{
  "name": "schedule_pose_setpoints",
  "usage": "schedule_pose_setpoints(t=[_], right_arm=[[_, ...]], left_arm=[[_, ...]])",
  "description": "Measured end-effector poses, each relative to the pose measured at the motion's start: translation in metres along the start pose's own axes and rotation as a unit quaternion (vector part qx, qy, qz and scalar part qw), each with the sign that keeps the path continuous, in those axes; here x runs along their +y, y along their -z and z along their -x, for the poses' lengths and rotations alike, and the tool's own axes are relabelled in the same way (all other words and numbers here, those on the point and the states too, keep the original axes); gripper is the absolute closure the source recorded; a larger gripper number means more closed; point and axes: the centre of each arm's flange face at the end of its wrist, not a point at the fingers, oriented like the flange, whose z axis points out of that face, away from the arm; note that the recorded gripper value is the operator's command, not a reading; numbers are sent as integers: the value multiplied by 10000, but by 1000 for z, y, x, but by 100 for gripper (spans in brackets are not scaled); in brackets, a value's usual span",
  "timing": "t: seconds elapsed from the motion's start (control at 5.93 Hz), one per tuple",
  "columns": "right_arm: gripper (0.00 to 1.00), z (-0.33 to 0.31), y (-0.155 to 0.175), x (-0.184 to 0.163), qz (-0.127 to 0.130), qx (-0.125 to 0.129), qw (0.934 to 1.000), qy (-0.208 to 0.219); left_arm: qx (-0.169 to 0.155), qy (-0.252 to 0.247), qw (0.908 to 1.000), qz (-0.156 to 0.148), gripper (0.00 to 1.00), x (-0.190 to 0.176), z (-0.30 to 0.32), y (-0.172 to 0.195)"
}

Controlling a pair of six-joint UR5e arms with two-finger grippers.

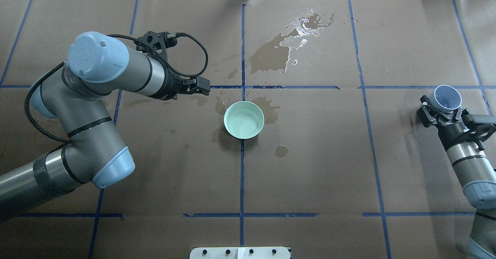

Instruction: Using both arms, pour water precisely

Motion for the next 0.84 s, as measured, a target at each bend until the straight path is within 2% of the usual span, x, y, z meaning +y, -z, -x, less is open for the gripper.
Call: schedule_pose_setpoints(t=[0.51, 0.84], right_arm=[[0, -3, 0, 0, -14, 17, 10000, 71], [0, -2, 5, -10, -117, -125, 9998, 38]], left_arm=[[-3, 22, 10000, 6, 0, 1, 0, 0], [-1, 24, 10000, 6, 0, 1, 0, 0]])
